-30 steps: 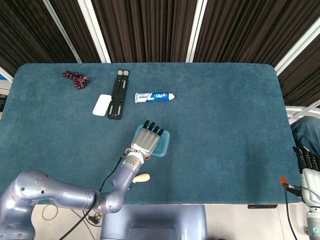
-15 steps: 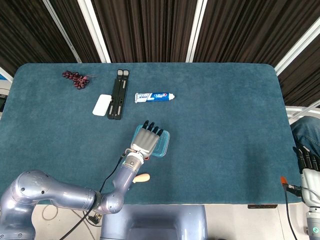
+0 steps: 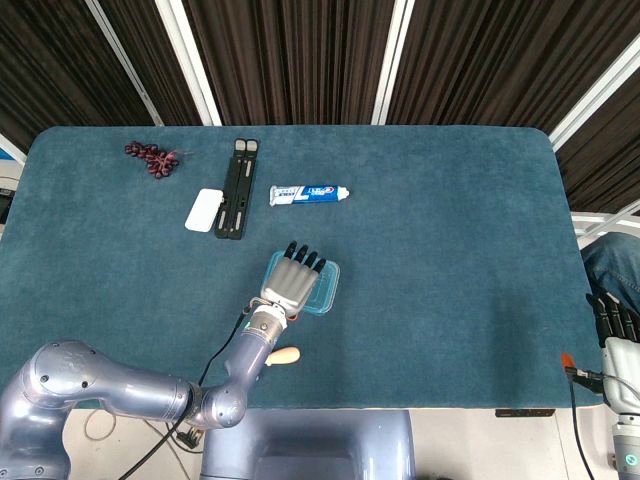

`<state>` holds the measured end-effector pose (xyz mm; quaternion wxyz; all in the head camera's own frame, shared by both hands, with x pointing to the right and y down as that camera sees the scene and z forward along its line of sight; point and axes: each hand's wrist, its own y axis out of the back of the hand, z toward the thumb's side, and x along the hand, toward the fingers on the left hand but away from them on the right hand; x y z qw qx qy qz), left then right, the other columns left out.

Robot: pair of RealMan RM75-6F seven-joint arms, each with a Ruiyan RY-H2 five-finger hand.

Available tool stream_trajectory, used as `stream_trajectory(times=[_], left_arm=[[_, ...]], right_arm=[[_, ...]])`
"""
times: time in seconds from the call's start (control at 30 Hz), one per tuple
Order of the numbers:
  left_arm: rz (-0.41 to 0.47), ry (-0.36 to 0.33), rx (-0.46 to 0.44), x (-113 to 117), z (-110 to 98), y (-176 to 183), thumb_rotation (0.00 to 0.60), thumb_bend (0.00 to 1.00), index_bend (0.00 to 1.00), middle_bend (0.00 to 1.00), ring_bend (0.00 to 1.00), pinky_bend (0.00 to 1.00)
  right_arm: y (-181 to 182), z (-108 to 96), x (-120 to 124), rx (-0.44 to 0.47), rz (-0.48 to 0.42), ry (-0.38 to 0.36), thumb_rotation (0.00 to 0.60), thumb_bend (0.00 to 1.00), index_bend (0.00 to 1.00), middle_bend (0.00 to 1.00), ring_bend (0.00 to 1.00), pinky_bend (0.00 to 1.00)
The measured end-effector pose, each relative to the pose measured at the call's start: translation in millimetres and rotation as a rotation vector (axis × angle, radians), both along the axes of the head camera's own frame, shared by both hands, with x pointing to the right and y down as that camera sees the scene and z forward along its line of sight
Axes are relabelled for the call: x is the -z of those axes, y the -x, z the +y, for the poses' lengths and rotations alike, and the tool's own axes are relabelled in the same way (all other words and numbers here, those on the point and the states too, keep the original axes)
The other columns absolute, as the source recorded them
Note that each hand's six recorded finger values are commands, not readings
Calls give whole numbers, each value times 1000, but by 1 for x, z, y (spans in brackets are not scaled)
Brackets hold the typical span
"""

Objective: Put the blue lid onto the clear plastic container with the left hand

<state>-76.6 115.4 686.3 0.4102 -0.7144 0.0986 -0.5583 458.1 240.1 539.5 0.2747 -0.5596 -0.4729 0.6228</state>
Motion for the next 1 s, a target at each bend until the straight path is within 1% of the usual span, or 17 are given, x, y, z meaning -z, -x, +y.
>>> stream_trajectory(times=[1.0], left_arm=[[0,-7,-10,-1,0,-1,600,166,99,43,0,0]], right_arm=[[-1,0,0,-3,4,6,600,346,0,0,0,0]])
